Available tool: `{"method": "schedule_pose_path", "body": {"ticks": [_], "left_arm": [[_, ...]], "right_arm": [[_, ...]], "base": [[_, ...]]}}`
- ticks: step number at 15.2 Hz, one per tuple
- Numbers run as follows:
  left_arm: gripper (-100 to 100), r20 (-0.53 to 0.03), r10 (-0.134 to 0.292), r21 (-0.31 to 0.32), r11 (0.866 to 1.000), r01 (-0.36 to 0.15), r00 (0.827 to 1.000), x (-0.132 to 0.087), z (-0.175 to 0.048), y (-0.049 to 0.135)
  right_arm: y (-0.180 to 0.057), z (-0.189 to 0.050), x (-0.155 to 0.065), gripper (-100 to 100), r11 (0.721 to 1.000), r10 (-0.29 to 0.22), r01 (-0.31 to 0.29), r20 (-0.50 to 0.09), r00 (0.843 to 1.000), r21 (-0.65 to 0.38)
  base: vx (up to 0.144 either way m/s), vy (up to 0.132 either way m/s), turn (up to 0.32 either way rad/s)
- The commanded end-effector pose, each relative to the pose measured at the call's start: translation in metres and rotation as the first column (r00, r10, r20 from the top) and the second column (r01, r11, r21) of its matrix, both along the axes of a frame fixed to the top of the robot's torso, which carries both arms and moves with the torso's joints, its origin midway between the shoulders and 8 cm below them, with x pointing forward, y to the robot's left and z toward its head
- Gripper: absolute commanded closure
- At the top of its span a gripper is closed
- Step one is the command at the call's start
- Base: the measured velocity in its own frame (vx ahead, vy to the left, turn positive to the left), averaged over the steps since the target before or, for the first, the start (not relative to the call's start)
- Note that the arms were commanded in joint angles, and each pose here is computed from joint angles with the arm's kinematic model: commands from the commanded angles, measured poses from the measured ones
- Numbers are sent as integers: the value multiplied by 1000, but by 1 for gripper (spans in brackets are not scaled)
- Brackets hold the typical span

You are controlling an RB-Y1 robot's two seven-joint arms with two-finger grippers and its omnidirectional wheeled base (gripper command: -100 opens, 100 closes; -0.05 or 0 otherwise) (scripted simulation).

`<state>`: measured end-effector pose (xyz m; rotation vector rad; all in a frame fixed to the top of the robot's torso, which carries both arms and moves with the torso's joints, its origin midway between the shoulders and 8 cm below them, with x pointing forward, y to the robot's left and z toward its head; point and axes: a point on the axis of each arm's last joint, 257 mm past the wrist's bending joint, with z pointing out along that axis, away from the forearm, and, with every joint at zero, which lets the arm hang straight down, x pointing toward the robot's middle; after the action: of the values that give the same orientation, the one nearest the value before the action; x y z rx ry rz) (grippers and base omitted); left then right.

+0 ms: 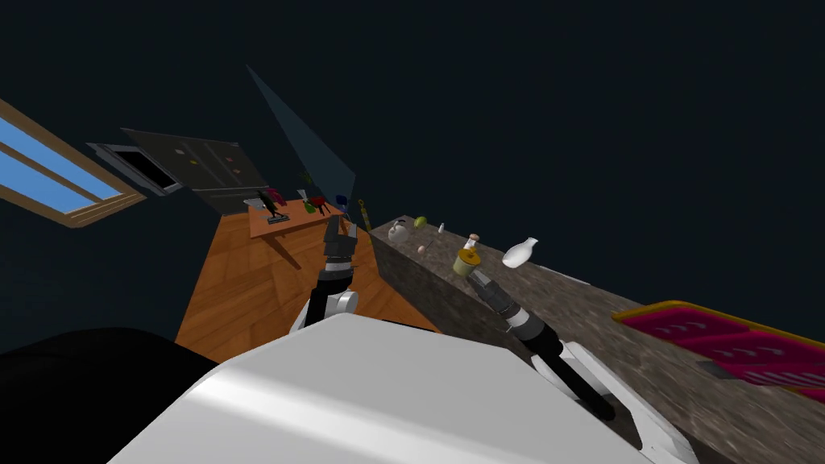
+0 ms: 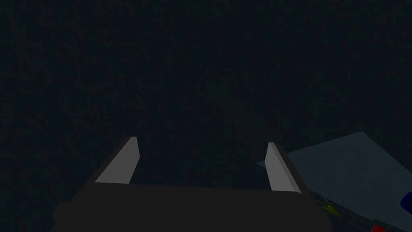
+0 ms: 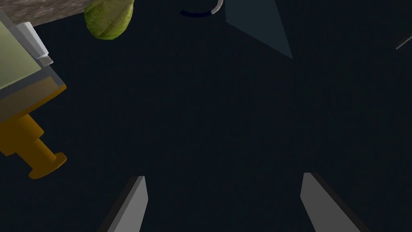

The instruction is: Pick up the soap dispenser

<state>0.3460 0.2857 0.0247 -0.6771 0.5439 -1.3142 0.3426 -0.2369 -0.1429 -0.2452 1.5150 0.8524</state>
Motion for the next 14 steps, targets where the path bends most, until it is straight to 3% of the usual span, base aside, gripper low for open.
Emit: {"method": "schedule_pose_path", "body": {"ticks": [1, 8, 9, 11, 12, 14], "left_arm": [[0, 0, 0, 0, 1000, 0, 1000, 0, 0, 0], [0, 0, 0, 0, 1000, 0, 1000, 0, 0, 0], [0, 0, 0, 0, 1000, 0, 1000, 0, 0, 0], [0, 0, 0, 0, 1000, 0, 1000, 0, 0, 0], [0, 0, 0, 0, 1000, 0, 1000, 0, 0, 0], [0, 0, 0, 0, 1000, 0, 1000, 0, 0, 0]], "right_arm": [[-5, -9, -2, -100, 997, 22, -23, -8, 1000, -70], [-26, -32, -7, -100, 964, 77, -85, -39, 996, -252], [-36, -41, -9, -100, 945, 88, -99, -49, 995, -312], [-38, -42, -10, -100, 935, 102, -115, -57, 993, -336], [-49, -50, -11, -100, 909, 114, -132, -69, 991, -395], [-51, -50, -12, -100, 897, 126, -146, -77, 989, -416]], "base": [[10, 60, 89], [17, 51, 71], [20, 55, 86], [18, 52, 66], [21, 54, 85], [26, 51, 66]]}}
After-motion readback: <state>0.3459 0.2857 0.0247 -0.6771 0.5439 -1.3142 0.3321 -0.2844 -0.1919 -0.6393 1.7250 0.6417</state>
